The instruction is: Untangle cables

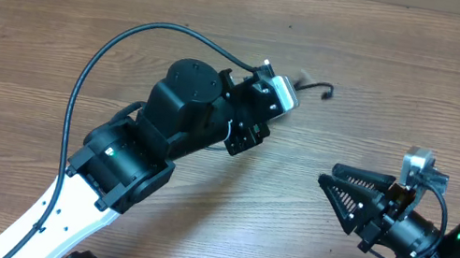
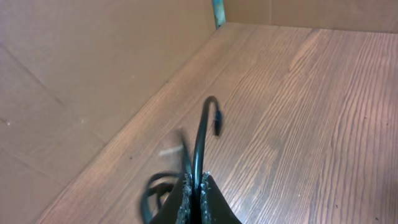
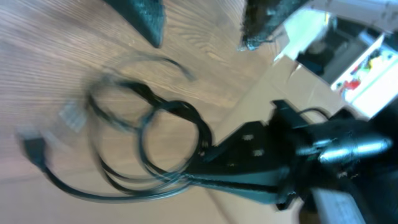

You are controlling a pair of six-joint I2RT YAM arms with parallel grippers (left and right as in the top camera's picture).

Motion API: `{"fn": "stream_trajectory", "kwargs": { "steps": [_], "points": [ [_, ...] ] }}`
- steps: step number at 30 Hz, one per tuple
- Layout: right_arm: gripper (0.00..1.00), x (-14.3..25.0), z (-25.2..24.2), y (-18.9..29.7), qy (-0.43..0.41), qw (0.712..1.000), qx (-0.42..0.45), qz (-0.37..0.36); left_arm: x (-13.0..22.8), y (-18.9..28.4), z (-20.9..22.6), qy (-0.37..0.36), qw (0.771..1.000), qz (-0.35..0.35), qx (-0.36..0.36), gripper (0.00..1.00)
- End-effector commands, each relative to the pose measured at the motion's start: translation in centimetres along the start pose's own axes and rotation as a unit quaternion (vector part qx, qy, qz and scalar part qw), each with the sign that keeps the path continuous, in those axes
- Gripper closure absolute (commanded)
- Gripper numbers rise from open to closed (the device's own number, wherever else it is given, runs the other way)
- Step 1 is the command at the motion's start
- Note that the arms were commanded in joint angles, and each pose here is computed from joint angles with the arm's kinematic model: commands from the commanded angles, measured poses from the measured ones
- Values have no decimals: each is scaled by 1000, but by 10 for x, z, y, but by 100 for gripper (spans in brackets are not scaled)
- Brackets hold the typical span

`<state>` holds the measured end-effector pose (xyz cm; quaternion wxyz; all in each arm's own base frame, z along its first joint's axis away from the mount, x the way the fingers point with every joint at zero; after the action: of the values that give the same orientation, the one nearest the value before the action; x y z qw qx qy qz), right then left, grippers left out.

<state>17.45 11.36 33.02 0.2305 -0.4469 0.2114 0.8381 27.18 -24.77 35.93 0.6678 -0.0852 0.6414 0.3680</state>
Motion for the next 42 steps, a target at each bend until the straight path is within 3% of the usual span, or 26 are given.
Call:
{"fn": "stream_trajectory", "kwargs": {
  "steps": [1,6,15,19,22,26,36,42],
  "points": [
    [51,-7,-8,3,-11,999,41,-19,-12,9,4,3,1000,-21,-11,96],
    [35,-6,-10,3,-14,999,46,-17,-28,24,-4,-4,998,-58,12,96],
    [23,3,-22,4,-40,996,84,-6,-50,49,-15,-19,993,-112,39,96],
    [14,7,-23,4,9,996,86,7,-67,66,-28,-36,984,-158,76,96],
    [11,8,-24,4,13,996,87,9,-75,75,-36,-47,977,-183,102,96],
    [0,8,-24,4,13,996,86,9,-81,83,-54,-60,963,-204,166,96],
    [0,3,-35,4,14,993,120,-1,-85,97,-78,-43,938,-220,266,96],
    [0,2,-35,-3,9,995,97,8,-84,95,-79,-32,936,-215,275,96]
  ]
}}
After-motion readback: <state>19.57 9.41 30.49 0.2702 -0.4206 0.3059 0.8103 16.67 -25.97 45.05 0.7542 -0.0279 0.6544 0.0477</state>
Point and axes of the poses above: each gripper's point midway between its finger pads, its own y axis back along the fingers, its own z axis along the line the jaws close on, x = y × z, the point moved 3 cm from there along y, back along the fingers, and after that the axes turned 4 degrees about y, right-handed, at the moved point
